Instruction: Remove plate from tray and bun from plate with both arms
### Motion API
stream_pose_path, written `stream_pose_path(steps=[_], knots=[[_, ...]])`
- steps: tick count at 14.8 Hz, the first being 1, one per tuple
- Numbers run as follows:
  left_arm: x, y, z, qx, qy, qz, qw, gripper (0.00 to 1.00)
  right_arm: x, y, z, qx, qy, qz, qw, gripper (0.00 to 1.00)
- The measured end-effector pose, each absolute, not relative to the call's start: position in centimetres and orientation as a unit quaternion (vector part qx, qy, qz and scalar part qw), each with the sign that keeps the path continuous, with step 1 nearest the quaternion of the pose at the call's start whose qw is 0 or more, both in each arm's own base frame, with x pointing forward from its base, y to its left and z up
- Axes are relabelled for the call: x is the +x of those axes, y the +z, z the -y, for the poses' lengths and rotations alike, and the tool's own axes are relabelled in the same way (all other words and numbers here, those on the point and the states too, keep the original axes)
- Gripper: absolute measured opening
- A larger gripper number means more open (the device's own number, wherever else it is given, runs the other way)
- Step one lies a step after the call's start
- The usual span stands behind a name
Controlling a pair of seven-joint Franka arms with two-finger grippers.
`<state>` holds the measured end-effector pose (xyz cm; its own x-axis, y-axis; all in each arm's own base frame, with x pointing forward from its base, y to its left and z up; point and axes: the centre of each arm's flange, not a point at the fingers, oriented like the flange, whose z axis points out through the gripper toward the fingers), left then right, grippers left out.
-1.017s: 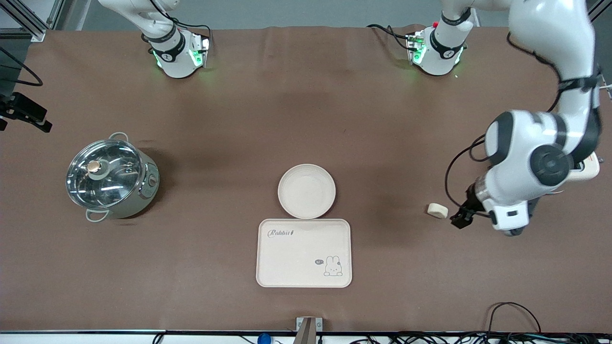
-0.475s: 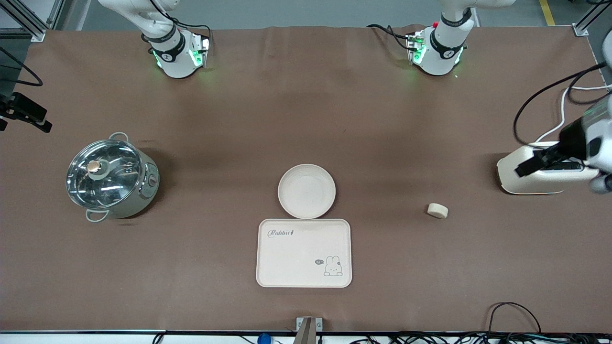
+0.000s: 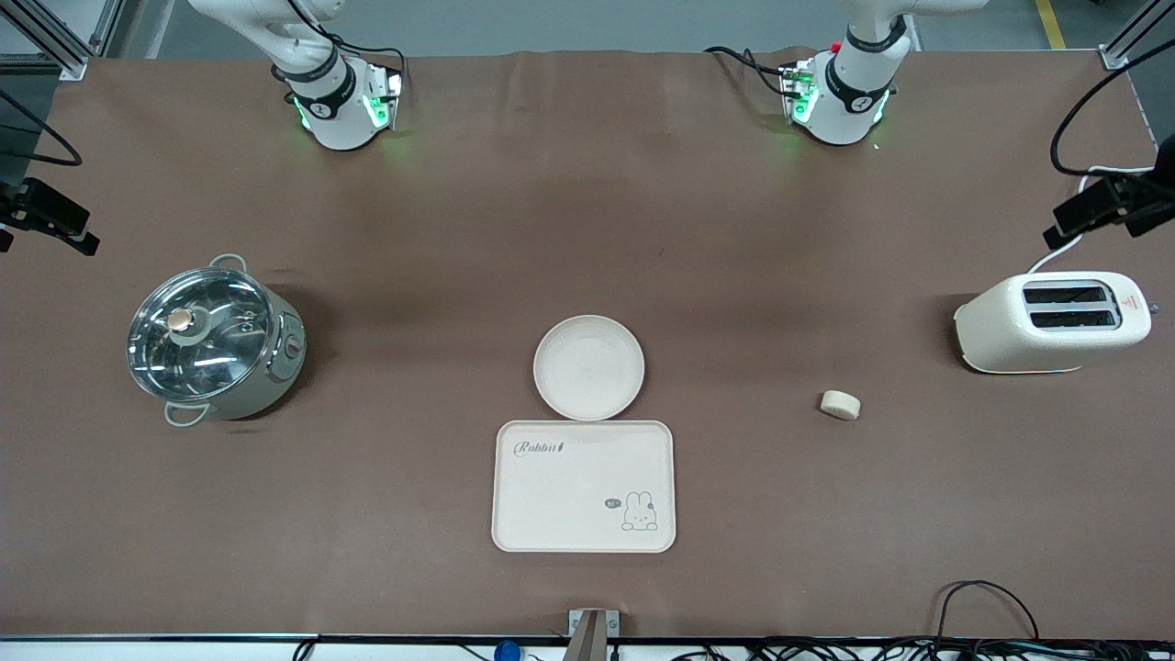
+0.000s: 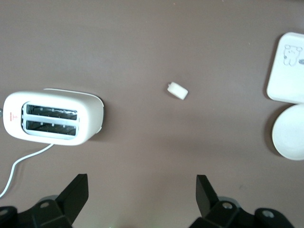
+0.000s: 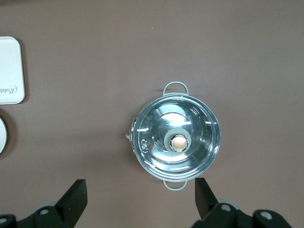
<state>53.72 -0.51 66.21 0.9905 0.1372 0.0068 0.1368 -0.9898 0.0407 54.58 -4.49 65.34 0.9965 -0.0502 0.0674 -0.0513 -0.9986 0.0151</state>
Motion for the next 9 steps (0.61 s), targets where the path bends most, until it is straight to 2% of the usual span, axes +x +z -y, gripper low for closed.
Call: stream_pose_path(steps=[5, 9], knots=[[48.4, 66.5, 5.4, 1.0, 0.0, -0.016, 0.0, 1.0, 54.6, 65.4, 4.5, 0.999, 0.034, 0.026, 0.008, 1.0], [47.2, 67.1, 6.0, 1.0, 0.006, 0.0, -0.004, 1.0, 54.6, 65.4, 4.6, 0.999, 0.035, 0.026, 0.008, 1.0]])
